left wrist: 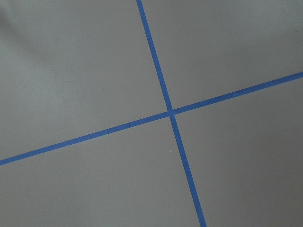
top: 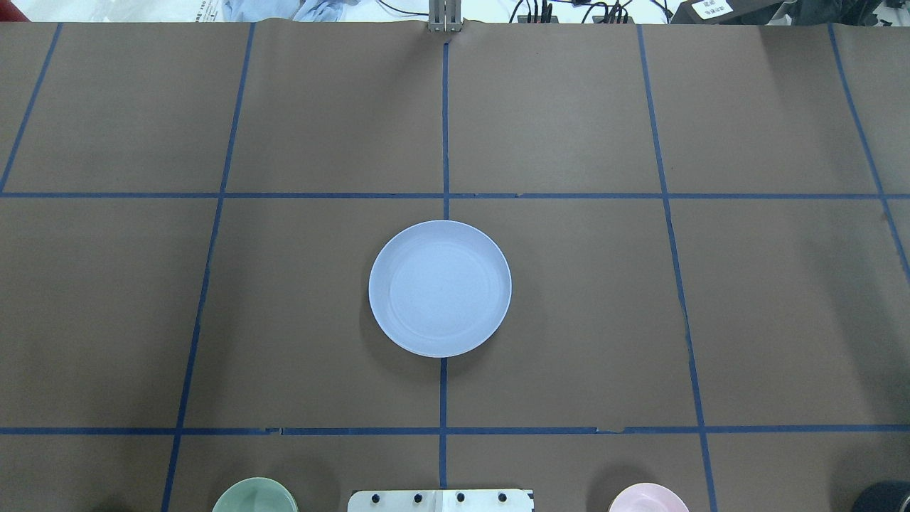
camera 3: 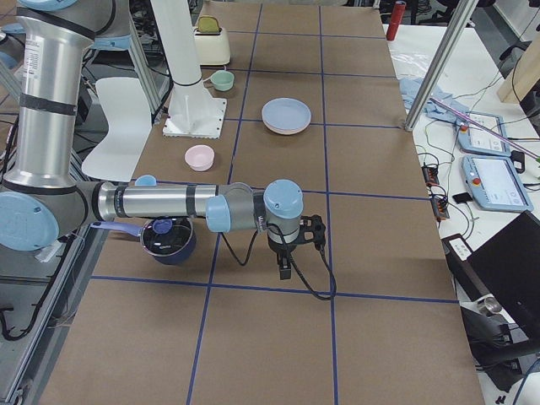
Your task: Stack three plates with pink and blue
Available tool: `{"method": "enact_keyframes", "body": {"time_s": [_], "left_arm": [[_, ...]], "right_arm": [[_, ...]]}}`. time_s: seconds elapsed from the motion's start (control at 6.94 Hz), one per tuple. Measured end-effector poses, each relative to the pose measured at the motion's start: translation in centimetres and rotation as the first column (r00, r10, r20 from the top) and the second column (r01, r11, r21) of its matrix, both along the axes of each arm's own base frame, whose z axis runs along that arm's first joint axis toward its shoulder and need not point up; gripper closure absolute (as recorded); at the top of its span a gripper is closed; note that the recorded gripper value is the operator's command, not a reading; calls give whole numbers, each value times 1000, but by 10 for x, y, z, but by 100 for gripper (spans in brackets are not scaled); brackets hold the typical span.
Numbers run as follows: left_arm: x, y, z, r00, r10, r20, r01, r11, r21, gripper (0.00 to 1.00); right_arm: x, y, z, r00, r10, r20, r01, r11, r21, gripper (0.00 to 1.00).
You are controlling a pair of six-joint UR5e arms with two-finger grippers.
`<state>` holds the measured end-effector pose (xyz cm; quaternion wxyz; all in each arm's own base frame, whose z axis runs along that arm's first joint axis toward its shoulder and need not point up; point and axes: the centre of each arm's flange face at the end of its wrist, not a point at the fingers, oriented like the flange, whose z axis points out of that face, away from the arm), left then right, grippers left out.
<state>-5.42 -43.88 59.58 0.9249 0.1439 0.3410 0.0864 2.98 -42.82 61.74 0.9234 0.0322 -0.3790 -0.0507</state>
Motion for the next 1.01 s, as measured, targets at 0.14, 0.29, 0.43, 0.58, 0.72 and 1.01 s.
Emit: {"method": "enact_keyframes", "body": {"time_s": [0.14,0.29,0.43,0.58,0.72,1.01], "left_arm": [[3,3,0,999,13,-45,-13,1000,-8,0],[4,4,-1,998,18,-67,-19,1000,-9,0],[5,3,-3,997,22,-75,-22,1000,-6,0],[5,3,-3,997,24,-77,-24,1000,-4,0],[5,3,-3,997,25,-77,-25,1000,-3,0],[5,5,-3,997,26,-77,-26,1000,-2,0]], "right_arm": [[-1,-7,-4,1000,-3,-2,3,1000,-28,0],[-2,-12,-8,1000,-5,-2,4,999,-48,0],[-2,-13,-10,1000,-6,1,6,998,-56,0],[-3,-13,-12,1000,-6,3,6,998,-56,0],[-3,-14,-13,1000,-6,3,6,999,-54,0],[-3,-14,-16,1000,-6,4,6,999,-47,0]]}}
